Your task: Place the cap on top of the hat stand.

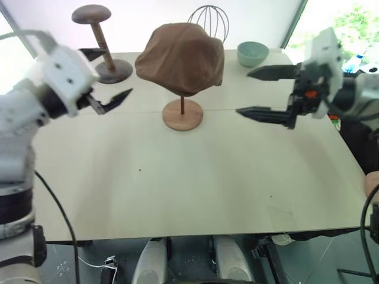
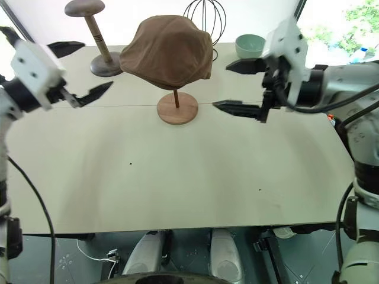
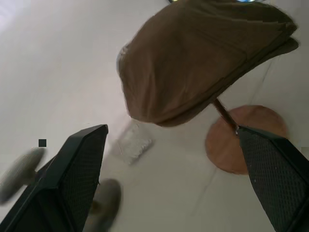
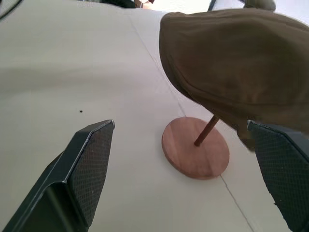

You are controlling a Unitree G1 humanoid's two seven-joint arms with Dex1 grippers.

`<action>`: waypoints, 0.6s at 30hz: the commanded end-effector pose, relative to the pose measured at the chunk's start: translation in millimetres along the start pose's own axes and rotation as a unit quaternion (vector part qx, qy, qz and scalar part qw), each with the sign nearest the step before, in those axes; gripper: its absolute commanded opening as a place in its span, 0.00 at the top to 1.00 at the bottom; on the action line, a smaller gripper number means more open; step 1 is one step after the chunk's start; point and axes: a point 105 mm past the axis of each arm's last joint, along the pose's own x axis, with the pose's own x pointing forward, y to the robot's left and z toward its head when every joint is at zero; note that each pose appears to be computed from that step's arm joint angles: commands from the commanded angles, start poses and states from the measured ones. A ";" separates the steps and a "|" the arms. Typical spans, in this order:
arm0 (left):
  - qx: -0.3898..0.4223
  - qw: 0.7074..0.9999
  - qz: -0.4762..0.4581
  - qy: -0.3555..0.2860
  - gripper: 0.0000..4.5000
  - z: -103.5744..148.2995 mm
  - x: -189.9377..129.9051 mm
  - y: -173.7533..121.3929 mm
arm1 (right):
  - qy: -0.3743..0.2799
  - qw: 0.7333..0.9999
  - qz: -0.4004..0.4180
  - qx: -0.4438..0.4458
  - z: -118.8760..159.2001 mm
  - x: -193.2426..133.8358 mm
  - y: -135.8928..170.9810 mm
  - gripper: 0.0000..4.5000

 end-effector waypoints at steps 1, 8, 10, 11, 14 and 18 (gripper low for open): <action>-0.143 0.987 -0.070 -0.034 0.01 26.4 -27.3 8.4 | -0.021 0.996 -0.010 -0.091 15.3 16.7 15.3 0.00; -0.165 0.960 -0.226 0.005 0.01 42.7 -48.6 -24.1 | -0.046 0.976 -0.132 -0.169 10.0 53.7 1.9 0.00; -0.164 0.956 -0.243 0.024 0.01 40.5 -50.8 -29.4 | -0.047 0.967 -0.147 -0.201 5.3 65.8 2.2 0.00; -0.160 0.955 -0.247 0.029 0.01 40.0 -51.2 -30.4 | -0.046 0.962 -0.153 -0.221 1.7 72.4 2.8 0.00; -0.150 0.957 -0.247 0.032 0.01 39.8 -49.9 -30.0 | -0.046 0.953 -0.162 -0.251 -5.8 82.8 4.2 0.00; -0.139 0.960 -0.239 0.037 0.01 38.2 -46.1 -26.2 | -0.083 0.937 -0.186 -0.282 2.3 100.4 9.5 0.00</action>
